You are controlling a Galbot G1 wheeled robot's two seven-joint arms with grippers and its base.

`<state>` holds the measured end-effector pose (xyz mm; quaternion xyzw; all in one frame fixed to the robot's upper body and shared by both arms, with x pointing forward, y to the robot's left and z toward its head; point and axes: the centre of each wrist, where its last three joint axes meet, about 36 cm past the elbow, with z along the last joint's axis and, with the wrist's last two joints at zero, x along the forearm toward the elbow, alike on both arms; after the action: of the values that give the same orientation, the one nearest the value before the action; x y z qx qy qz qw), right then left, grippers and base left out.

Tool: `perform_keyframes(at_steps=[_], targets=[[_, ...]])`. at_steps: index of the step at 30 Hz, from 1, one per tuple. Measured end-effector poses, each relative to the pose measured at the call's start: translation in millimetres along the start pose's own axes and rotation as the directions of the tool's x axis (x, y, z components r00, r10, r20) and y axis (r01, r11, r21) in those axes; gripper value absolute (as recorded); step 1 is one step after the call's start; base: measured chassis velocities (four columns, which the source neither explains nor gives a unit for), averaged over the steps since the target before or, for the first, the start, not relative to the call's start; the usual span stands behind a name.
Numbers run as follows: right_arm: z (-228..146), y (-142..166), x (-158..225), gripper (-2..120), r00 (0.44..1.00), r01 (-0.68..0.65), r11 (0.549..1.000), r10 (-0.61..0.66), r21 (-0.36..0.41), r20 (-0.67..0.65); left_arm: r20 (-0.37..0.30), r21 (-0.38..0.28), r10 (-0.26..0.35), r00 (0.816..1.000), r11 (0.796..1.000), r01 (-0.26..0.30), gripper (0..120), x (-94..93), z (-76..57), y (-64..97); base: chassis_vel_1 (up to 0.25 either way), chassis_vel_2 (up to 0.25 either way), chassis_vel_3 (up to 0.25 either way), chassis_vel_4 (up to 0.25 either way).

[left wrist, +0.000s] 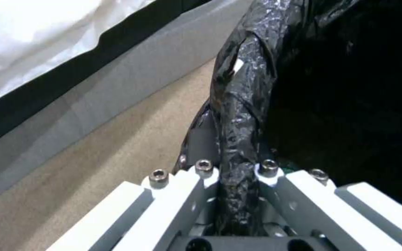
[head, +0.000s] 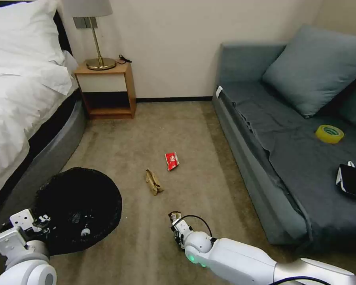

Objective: Pick up the trash bin, then pick up the garbage on the floor and place it into the trash bin.

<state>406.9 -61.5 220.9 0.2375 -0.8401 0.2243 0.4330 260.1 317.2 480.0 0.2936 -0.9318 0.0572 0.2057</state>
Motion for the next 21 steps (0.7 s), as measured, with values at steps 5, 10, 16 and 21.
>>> perform_keyframes(at_steps=[5,10,16,21], targets=[[0.8,-2.3,5.1,0,1.000,0.003,1.000,-0.003,-0.002,0.015,-0.001,0.000,-0.001,1.000,1.000,0.001,2,-0.4,0.7,-0.2,0.000,0.000,0.000,0.000],[-1.9,-22.0,19.1,0,0.999,-0.022,1.000,0.022,-0.019,0.044,-0.001,0.001,0.000,1.000,1.000,0.000,2,-0.4,0.9,-0.7,0.000,0.000,0.000,0.000],[-18.4,-73.5,56.0,0,0.988,-0.080,0.993,0.091,-0.086,0.127,-0.001,-0.006,0.008,1.000,1.000,-0.008,2,0.8,1.5,-3.7,0.000,0.000,0.000,0.000],[-72.5,-99.2,120.7,0,0.943,-0.049,0.985,0.099,-0.163,0.318,-0.007,-0.017,0.024,1.000,1.000,-0.024,2,2.2,3.4,-8.4,0.000,0.000,0.000,0.000]])
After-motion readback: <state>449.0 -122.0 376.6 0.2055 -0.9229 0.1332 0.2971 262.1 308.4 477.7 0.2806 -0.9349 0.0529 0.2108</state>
